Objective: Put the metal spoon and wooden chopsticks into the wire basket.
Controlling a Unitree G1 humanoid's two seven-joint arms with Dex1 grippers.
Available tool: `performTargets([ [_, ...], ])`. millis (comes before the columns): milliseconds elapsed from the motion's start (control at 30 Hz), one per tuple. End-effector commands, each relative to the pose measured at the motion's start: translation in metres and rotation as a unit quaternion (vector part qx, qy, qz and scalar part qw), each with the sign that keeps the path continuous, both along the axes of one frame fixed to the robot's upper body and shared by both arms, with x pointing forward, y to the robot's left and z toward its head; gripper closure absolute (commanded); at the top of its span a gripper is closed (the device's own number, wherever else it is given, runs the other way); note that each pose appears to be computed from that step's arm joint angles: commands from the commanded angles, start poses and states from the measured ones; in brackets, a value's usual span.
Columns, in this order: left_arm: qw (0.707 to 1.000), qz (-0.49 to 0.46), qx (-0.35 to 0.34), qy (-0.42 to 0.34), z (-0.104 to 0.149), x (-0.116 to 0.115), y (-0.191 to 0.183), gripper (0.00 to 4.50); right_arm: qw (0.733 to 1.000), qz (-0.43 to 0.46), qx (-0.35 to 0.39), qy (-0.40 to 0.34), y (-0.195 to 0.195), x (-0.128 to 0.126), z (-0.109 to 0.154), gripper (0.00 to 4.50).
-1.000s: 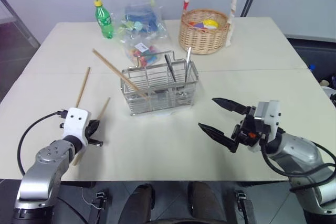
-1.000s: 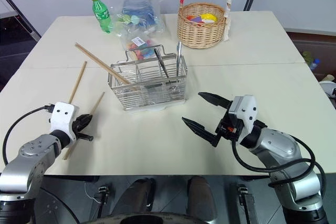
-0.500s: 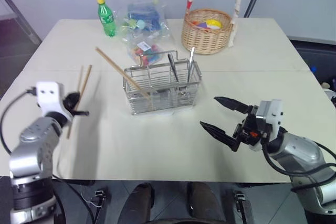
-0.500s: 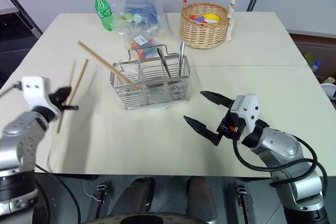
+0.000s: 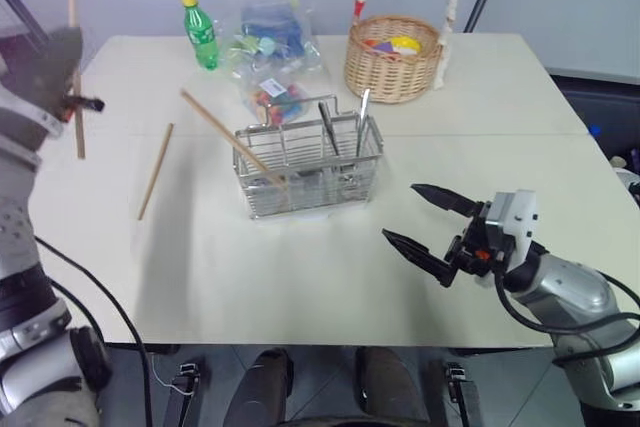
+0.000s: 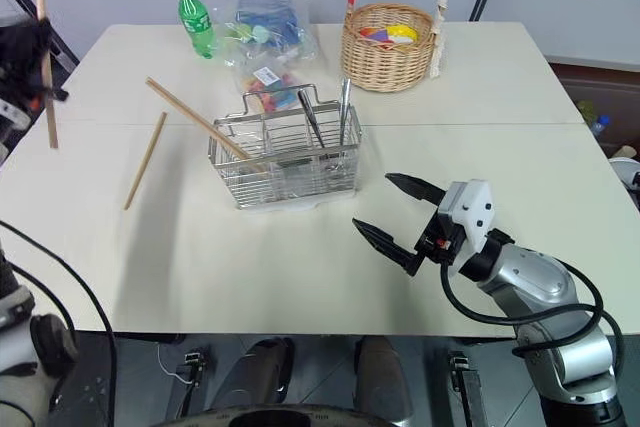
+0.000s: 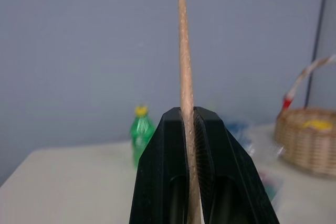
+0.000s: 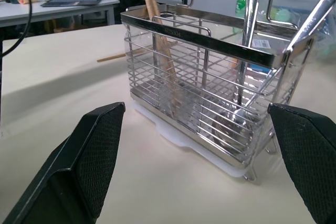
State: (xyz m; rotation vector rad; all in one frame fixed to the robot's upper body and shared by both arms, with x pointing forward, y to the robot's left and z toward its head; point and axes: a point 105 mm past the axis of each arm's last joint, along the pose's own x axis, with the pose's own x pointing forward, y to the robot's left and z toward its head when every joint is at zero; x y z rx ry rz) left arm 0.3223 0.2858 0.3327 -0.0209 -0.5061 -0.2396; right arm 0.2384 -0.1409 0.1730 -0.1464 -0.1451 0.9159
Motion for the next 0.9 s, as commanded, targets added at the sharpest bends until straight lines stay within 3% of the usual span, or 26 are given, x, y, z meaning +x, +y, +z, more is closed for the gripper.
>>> performTargets([
  [33, 0.996, -0.069, -0.012, -0.056, 0.032, -0.016, -0.026, 4.44, 1.000, 0.000, 0.006, -0.022, 0.001, -0.001, 0.008, 0.00],
  [267, 0.967, -0.247, -0.031, -0.056, 0.035, -0.022, -0.103, 4.44, 1.000, -0.002, 0.006, -0.021, 0.001, 0.001, 0.007, 0.00],
  [500, 0.943, -0.318, -0.077, -0.053, 0.039, -0.021, -0.123, 4.44, 1.000, -0.007, 0.010, -0.023, 0.003, 0.004, 0.004, 0.00],
  [900, 0.933, -0.339, -0.117, -0.001, -0.012, 0.003, -0.157, 4.44, 0.999, -0.024, 0.021, -0.029, 0.006, 0.007, 0.002, 0.00],
])
